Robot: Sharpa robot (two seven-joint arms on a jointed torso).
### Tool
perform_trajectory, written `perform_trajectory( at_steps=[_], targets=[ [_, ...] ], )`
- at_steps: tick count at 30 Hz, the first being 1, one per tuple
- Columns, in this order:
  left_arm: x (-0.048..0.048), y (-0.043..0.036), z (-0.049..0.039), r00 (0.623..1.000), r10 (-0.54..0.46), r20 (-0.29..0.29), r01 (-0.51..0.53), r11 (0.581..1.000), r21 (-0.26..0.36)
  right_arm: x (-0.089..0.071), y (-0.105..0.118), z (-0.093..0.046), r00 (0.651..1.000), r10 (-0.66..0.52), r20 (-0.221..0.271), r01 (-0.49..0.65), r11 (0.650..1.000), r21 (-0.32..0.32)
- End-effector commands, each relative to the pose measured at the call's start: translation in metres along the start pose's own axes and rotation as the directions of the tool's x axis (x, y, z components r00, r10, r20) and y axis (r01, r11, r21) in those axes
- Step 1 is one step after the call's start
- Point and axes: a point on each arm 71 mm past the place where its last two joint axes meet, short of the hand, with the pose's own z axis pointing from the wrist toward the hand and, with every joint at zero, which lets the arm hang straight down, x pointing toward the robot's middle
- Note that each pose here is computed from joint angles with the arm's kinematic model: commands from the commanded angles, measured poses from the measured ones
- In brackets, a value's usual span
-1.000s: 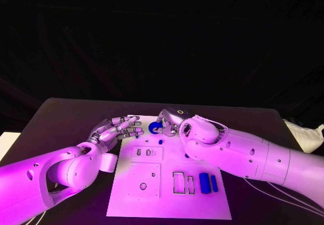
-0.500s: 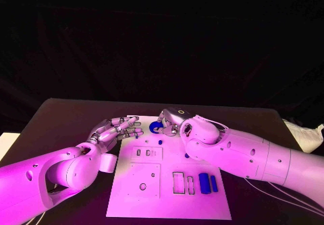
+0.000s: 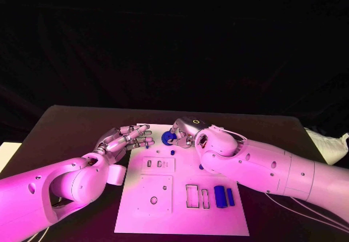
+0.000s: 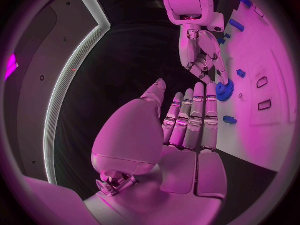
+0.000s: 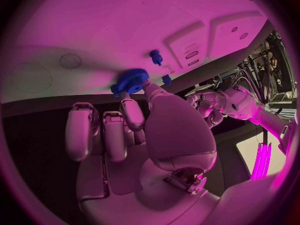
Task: Assemble the parts on the task board
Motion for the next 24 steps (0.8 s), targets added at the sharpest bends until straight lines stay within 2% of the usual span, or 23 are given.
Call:
perform_trajectory(
  at_steps=[1,6,12,16,24],
  targets=[
    [0.0027,-0.0009,0.0006,1.000,-0.012,-0.020,0.012,1.000,0.006,0.001,0.001,-0.001,1.000,-0.011,-0.001,0.011,1.000,0.001],
    [0.0026,-0.0008,0.0007,1.000,-0.011,-0.020,0.012,1.000,0.005,0.001,-0.001,0.000,1.000,0.006,0.006,-0.006,1.000,0.003],
    [0.0024,-0.0007,0.0008,1.000,-0.011,-0.018,0.011,1.000,0.005,0.006,-0.006,0.002,0.998,0.033,-0.059,-0.031,0.999,0.031],
    [0.0025,-0.0006,0.0010,1.000,-0.011,-0.018,0.011,1.000,0.004,0.008,-0.009,0.003,0.996,0.043,-0.079,-0.040,0.998,0.046],
    [0.0027,-0.0004,0.0014,1.000,-0.011,-0.018,0.011,1.000,0.004,0.006,-0.010,0.002,0.997,0.060,-0.053,-0.058,0.997,0.042]
  ],
)
